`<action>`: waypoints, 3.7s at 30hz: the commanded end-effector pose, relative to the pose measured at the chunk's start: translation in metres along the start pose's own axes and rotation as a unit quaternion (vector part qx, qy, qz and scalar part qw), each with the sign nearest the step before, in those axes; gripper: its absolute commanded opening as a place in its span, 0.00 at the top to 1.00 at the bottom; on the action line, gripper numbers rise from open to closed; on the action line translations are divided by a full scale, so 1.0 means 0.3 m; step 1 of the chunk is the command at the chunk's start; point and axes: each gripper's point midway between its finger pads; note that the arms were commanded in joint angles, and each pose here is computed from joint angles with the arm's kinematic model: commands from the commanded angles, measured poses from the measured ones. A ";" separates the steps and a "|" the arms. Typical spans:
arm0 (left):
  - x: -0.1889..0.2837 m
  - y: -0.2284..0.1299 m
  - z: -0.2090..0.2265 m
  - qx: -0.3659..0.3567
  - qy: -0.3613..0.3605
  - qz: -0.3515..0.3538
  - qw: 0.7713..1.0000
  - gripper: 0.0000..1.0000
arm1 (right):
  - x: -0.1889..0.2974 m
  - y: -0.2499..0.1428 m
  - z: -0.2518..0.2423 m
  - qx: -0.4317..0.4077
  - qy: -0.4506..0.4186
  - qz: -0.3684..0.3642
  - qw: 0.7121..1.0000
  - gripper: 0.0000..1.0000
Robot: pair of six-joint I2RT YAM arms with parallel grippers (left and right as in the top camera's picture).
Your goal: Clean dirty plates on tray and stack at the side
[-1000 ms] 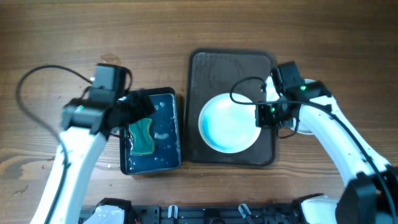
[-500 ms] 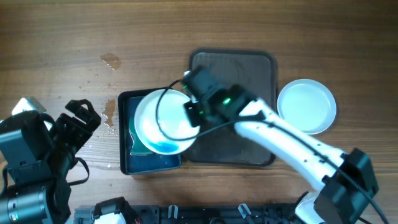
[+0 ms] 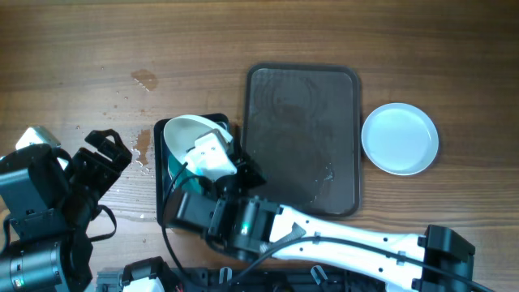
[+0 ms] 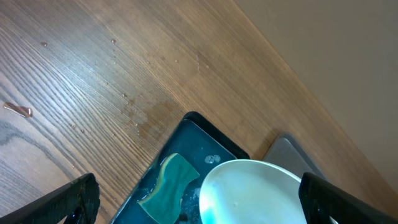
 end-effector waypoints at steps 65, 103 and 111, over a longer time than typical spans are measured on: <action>0.013 0.015 -0.003 0.005 -0.002 -0.008 1.000 0.00 | 0.023 0.138 -0.025 -0.003 -0.019 -0.063 0.998 0.96; 0.013 0.015 -0.003 0.005 -0.002 -0.008 1.000 0.00 | -0.337 -1.030 -1.170 -0.622 -0.077 0.382 0.679 0.57; 0.013 0.016 -0.004 0.005 -0.002 -0.008 1.000 0.00 | -0.087 -0.381 -0.963 -0.455 0.164 0.160 0.861 0.54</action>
Point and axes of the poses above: each gripper's point midway between its finger pads, its own x axis back along the fingers, its own z axis along the line the jaws close on, y = z × x, and after that the axes turned 6 degrees about -x, right-handed
